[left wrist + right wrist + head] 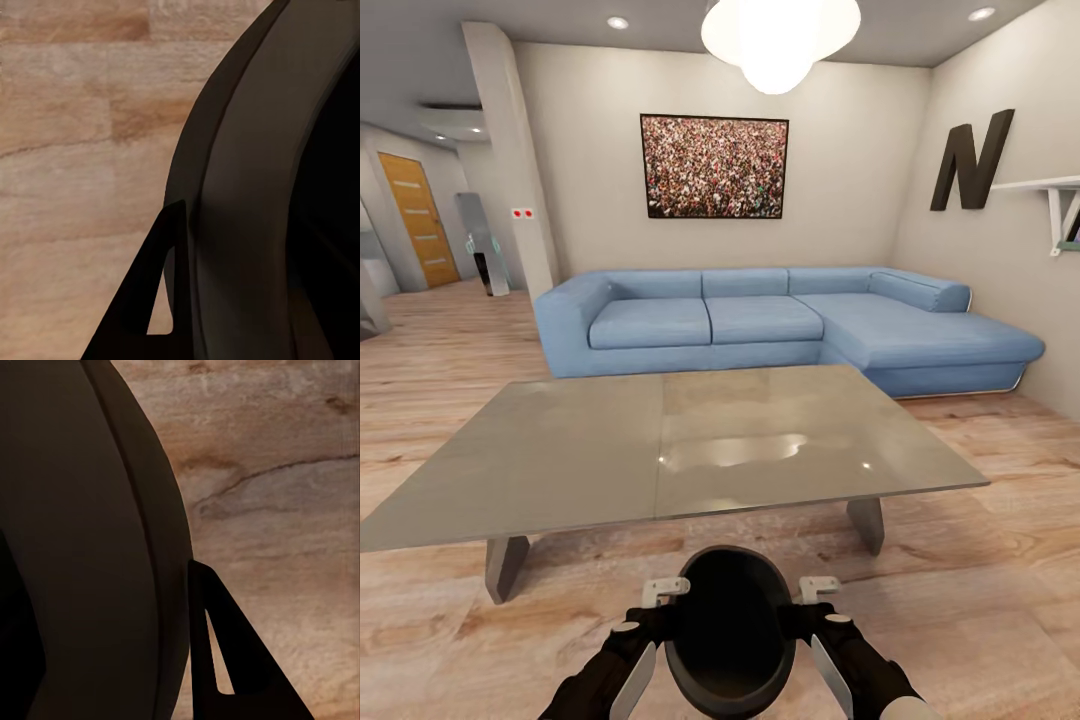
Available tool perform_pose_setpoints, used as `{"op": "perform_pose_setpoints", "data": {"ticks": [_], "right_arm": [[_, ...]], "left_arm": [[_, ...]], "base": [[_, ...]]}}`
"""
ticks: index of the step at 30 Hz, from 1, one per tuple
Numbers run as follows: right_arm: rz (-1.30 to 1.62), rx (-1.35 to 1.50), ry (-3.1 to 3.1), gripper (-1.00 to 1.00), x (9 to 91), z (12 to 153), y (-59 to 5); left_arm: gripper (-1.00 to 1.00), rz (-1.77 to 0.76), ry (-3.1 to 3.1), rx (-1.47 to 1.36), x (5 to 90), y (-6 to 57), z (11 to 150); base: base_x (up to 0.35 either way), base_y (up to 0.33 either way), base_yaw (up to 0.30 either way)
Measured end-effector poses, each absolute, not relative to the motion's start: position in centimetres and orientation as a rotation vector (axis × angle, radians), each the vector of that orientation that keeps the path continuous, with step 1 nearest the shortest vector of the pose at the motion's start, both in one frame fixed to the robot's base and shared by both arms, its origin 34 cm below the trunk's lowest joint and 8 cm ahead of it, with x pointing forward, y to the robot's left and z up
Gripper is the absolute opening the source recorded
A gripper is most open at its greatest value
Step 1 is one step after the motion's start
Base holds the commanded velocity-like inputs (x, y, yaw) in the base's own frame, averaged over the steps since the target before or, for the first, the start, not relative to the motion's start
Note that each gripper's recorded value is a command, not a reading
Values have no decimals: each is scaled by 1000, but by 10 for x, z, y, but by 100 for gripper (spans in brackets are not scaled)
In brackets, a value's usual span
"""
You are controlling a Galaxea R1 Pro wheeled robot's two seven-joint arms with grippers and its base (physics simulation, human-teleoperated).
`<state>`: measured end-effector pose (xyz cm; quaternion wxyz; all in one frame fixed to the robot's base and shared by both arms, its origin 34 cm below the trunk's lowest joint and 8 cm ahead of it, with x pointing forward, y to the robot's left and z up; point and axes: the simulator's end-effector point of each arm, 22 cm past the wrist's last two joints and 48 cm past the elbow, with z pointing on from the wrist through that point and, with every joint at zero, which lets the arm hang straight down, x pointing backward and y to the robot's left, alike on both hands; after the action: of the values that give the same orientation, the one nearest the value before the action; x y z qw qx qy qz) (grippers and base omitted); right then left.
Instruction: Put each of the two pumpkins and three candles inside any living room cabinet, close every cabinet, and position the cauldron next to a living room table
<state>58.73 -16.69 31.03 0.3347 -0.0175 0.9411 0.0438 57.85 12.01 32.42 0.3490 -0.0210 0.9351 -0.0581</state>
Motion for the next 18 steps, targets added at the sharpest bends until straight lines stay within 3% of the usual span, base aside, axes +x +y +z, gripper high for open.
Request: {"op": "perform_pose_setpoints", "data": {"ticks": [18], "right_arm": [[115,-46,2454,-100,588,311,-167]], "left_arm": [[-100,-150,2421,-55,579,120,325]], "base": [[58,0,0]]}}
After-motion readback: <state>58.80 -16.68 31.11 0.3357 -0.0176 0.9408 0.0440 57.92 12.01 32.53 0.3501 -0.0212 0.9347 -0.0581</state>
